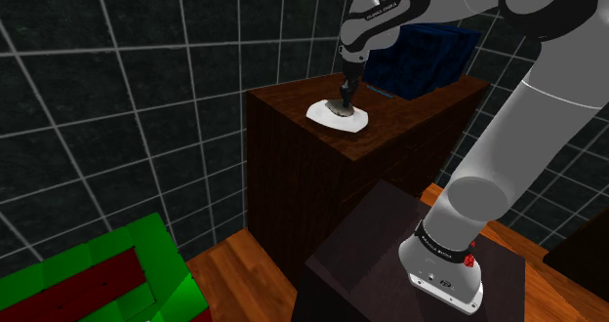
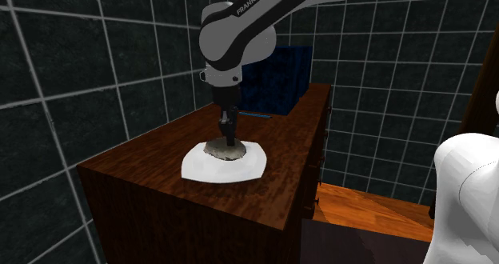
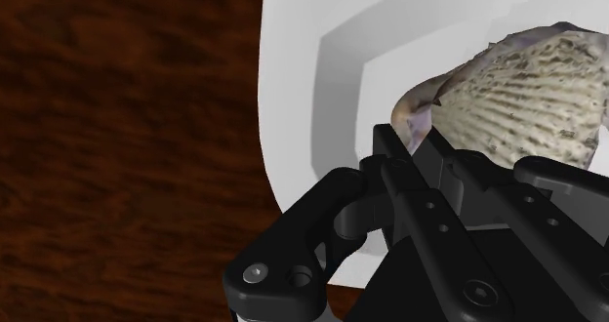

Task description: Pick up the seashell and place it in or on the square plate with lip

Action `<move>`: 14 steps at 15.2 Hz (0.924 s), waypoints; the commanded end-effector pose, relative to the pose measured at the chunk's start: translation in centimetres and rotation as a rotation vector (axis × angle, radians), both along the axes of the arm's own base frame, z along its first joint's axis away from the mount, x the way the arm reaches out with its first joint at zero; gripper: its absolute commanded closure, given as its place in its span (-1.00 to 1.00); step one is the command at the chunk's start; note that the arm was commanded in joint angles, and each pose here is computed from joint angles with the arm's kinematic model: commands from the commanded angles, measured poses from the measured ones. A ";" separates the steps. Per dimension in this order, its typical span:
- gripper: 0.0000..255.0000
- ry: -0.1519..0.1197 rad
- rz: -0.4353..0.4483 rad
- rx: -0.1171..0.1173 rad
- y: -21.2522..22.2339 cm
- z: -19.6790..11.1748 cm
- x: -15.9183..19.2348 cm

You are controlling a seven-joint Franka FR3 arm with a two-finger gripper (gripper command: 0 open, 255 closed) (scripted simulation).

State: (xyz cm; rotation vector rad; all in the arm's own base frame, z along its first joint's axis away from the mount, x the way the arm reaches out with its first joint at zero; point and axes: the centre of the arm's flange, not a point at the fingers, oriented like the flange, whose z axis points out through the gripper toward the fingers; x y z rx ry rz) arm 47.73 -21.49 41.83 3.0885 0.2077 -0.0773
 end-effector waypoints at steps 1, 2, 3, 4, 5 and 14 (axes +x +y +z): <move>1.00 0.000 0.000 0.000 0.0 0.0 0.0; -1.00 0.000 0.000 0.000 0.0 0.0 0.0; -1.00 0.000 0.000 0.000 0.0 0.0 0.0; -1.00 0.000 0.000 0.000 0.0 0.0 0.0; -1.00 0.000 0.000 0.000 0.0 0.0 0.0; -1.00 0.000 0.000 0.000 0.2 5.0 0.2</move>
